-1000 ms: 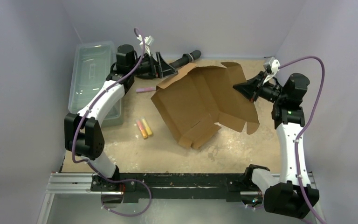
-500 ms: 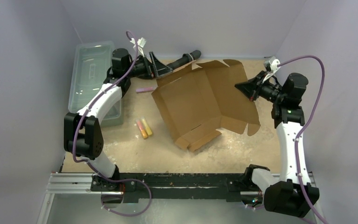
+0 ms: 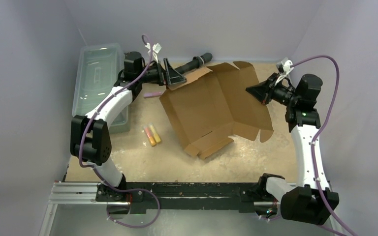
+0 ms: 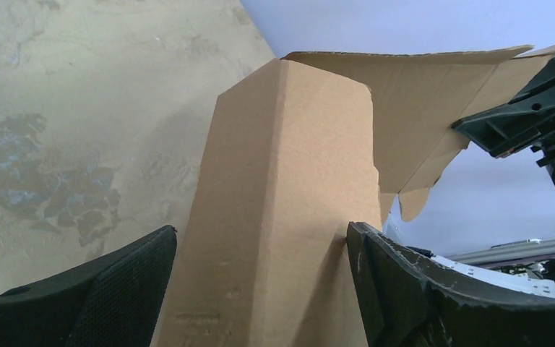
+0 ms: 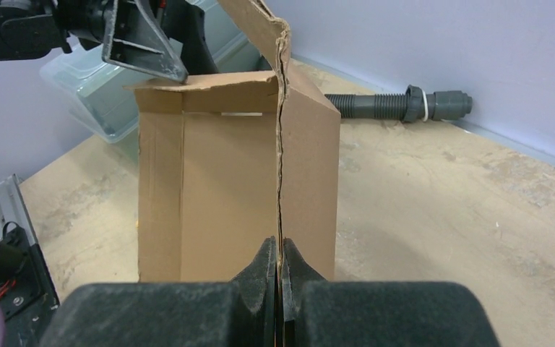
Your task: Fold the paper box
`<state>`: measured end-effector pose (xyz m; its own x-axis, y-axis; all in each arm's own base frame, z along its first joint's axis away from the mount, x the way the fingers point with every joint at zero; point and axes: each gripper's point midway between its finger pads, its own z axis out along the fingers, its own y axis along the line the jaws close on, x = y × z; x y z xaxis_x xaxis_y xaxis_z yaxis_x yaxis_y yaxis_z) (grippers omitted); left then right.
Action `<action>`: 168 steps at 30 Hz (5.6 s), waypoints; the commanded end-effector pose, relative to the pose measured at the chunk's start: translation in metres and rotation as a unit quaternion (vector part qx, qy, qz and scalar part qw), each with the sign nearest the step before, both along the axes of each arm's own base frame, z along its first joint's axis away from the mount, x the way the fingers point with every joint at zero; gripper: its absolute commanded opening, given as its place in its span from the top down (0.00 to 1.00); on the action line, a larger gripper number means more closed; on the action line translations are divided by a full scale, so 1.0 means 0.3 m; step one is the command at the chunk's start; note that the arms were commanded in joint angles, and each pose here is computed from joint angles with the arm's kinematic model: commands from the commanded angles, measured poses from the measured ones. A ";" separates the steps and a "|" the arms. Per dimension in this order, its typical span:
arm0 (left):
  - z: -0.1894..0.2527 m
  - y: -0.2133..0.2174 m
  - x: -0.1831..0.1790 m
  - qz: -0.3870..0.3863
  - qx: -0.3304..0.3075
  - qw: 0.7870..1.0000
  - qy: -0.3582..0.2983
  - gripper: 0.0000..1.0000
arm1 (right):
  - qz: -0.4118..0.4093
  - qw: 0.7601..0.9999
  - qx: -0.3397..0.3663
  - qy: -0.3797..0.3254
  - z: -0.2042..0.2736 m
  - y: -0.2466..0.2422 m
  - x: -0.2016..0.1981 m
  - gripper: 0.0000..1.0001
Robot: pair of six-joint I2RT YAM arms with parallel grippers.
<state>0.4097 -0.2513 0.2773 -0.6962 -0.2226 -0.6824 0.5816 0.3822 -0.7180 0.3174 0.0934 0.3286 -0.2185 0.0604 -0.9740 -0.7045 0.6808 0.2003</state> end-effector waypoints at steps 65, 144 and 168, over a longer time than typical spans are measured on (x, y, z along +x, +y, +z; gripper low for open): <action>-0.066 -0.137 0.158 0.030 0.014 0.999 -0.040 0.11 | -0.039 0.833 -0.425 -0.351 0.419 0.175 0.197 1.00; 0.329 -0.171 -0.149 0.059 0.068 0.858 -0.506 1.00 | 0.090 0.915 -0.368 -0.140 0.089 0.291 0.070 0.80; 0.344 -0.154 -0.160 0.070 0.064 0.854 -0.512 1.00 | 0.132 0.926 -0.336 -0.113 0.077 0.280 0.113 1.00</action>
